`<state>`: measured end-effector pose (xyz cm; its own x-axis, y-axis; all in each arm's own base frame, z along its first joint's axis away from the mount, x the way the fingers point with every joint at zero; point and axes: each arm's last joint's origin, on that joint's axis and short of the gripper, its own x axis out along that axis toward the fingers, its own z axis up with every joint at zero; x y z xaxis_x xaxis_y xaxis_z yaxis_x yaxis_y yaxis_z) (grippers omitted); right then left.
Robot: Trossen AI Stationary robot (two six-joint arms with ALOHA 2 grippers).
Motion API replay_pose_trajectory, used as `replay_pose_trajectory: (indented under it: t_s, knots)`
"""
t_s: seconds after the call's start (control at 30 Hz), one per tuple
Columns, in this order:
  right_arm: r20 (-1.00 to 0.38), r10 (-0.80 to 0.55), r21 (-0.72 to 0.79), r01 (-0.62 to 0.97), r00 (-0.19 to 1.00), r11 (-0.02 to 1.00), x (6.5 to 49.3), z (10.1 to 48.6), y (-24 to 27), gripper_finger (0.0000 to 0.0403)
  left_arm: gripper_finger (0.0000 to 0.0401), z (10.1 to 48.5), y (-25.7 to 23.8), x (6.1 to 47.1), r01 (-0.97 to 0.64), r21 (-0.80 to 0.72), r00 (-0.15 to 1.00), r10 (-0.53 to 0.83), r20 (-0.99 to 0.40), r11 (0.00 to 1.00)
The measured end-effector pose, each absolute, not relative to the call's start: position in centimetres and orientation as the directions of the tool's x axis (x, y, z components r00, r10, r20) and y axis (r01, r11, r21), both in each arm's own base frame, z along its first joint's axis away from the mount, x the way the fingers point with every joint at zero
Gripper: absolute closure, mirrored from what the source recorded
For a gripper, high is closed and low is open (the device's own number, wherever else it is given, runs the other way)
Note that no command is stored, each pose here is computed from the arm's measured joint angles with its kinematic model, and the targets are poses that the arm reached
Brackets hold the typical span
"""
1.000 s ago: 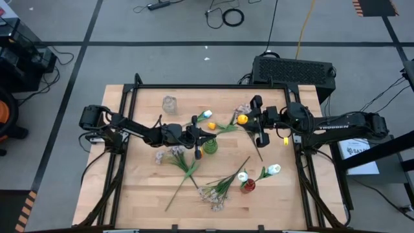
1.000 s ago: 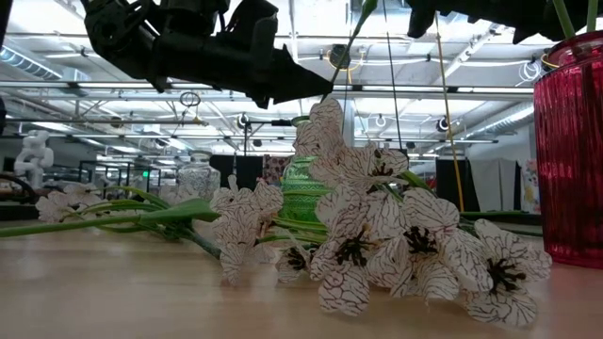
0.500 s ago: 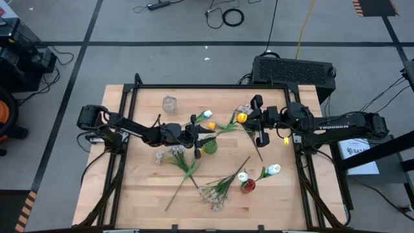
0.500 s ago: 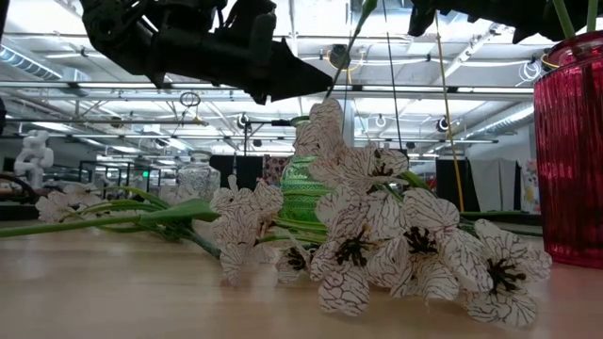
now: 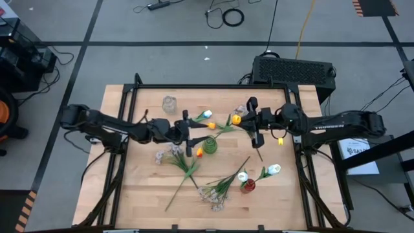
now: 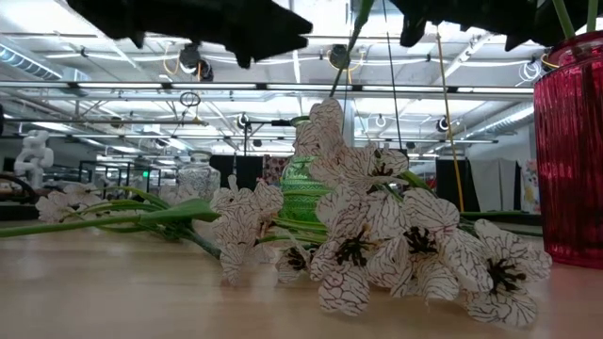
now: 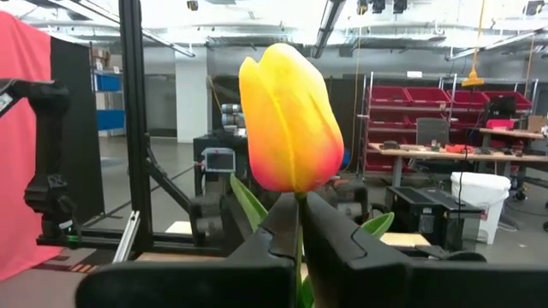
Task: Sort flowers into vase by color
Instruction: Put the top left yellow tulip into the green vase
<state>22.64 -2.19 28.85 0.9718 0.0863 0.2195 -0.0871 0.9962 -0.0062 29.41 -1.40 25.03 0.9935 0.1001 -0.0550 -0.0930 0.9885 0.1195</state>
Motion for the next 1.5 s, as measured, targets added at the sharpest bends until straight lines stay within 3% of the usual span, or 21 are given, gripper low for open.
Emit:
replay_pose_trajectory:
  t_s: [0.2,0.53,1.07,1.3,1.5]
  knots:
    - [0.204,0.085,-0.002,-0.087,0.975,0.996,23.4,28.2,-2.3,0.0399,0.0185,25.9,-1.7,27.1,-0.064,0.11,0.977,0.085,-0.195,0.992]
    - [0.172,0.076,0.005,-0.078,0.982,0.997,24.6,26.9,-2.6,0.0399,0.0185,22.9,-1.7,26.5,-0.068,0.057,0.884,0.087,-0.459,0.996]
    - [0.141,0.06,0.01,-0.062,0.988,0.998,25.0,26.2,-3.2,0.0399,0.0185,19.3,-2.0,27.9,-0.01,0.007,0.804,0.013,-0.595,1.0]
    - [0.121,0.113,-0.001,-0.113,0.986,0.994,25.1,26.0,-3.1,0.0398,0.0185,17.8,-2.1,28.5,0.006,-0.002,0.773,-0.006,-0.634,1.0]
    - [0.106,0.144,-0.003,-0.145,0.984,0.989,25.1,25.8,-3.0,0.0359,0.0185,17.3,-2.1,28.6,0.01,0.005,0.763,-0.004,-0.646,1.0]
